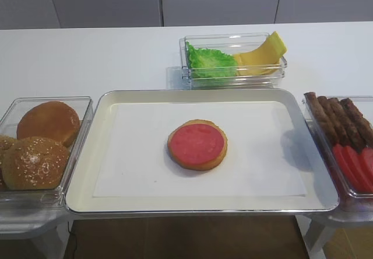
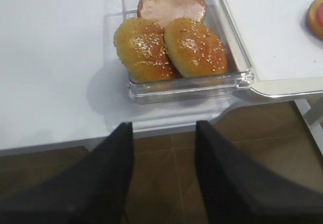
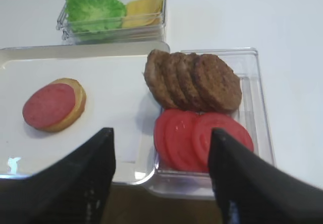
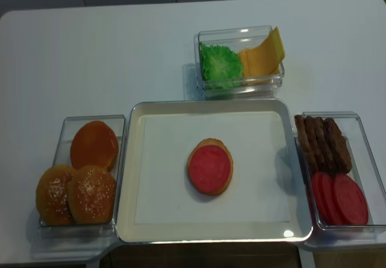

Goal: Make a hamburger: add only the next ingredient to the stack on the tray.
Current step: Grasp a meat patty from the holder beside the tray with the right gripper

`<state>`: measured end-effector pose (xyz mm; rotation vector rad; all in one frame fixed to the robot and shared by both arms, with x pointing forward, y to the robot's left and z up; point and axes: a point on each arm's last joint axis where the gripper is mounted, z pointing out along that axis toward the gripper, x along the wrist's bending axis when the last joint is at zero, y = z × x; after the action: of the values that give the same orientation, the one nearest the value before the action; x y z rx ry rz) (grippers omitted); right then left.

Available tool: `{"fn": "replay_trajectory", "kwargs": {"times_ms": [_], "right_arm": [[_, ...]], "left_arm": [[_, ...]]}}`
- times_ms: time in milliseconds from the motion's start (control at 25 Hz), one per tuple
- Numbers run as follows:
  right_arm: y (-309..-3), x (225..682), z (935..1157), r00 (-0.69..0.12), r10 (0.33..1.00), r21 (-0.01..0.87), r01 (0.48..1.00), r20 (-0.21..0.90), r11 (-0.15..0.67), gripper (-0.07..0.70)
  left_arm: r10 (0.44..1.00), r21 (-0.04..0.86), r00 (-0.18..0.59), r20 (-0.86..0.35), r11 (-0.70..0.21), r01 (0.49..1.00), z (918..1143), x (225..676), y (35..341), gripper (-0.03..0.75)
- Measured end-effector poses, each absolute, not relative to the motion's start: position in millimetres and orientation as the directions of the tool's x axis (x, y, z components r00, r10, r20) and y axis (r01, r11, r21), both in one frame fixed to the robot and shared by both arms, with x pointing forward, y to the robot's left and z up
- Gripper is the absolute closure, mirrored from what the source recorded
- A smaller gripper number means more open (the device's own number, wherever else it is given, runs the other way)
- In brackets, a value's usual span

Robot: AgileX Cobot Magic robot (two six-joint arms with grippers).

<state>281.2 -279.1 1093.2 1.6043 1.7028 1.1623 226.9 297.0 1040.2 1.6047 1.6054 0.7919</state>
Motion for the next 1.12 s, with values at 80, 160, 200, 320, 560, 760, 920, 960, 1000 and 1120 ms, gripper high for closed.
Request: {"fn": "replay_trajectory", "kwargs": {"times_ms": [80, 160, 200, 320, 560, 760, 920, 960, 1000, 1120], "right_arm": [[-277.7, 296.5, 1104.7, -0.157, 0.967, 0.852, 0.515, 0.203, -0.094, 0.181], [-276.8, 313.8, 1115.3, -0.15, 0.964, 0.848, 0.518, 0.218, -0.111, 0.183], [-276.5, 323.0, 1119.4, -0.146, 0.964, 0.842, 0.527, 0.222, -0.114, 0.183], [-275.1, 349.8, 1126.2, -0.134, 0.963, 0.811, 0.573, 0.232, -0.116, 0.183], [-268.1, 401.1, 1128.3, -0.169, 0.958, 0.756, 0.651, 0.232, -0.068, 0.19], [-247.2, 439.4, 1121.3, -0.224, 0.952, 0.697, 0.717, 0.21, 0.015, 0.192], [-229.8, 466.8, 1108.1, -0.219, 0.963, 0.634, 0.77, 0.155, 0.074, 0.192], [-226.5, 471.9, 1106.0, -0.218, 0.966, 0.621, 0.779, 0.142, 0.084, 0.192], [-221.9, 477.6, 1102.7, -0.215, 0.967, 0.605, 0.791, 0.137, 0.09, 0.193], [-210.8, 491.8, 1091.6, -0.211, 0.971, 0.547, 0.829, 0.11, 0.118, 0.216]], "left_arm": [[0.997, 0.832, 0.035, -0.066, 0.036, 0.554, 1040.2, 226.9, 297.0, 0.412], [0.997, 0.832, 0.035, -0.066, 0.036, 0.554, 1040.2, 226.9, 297.0, 0.412], [0.997, 0.832, 0.035, -0.066, 0.036, 0.554, 1040.2, 226.9, 297.0, 0.412], [0.997, 0.832, 0.035, -0.066, 0.036, 0.554, 1040.2, 226.9, 297.0, 0.412], [0.997, 0.832, 0.035, -0.066, 0.036, 0.554, 1040.2, 226.9, 297.0, 0.412], [0.997, 0.832, 0.035, -0.066, 0.036, 0.554, 1040.2, 226.9, 297.0, 0.412], [0.997, 0.832, 0.035, -0.066, 0.036, 0.554, 1040.2, 226.9, 297.0, 0.412], [0.997, 0.832, 0.035, -0.066, 0.036, 0.554, 1040.2, 226.9, 297.0, 0.412], [0.997, 0.832, 0.035, -0.066, 0.036, 0.554, 1040.2, 226.9, 297.0, 0.412], [0.997, 0.832, 0.035, -0.066, 0.036, 0.554, 1040.2, 226.9, 297.0, 0.412]]}}
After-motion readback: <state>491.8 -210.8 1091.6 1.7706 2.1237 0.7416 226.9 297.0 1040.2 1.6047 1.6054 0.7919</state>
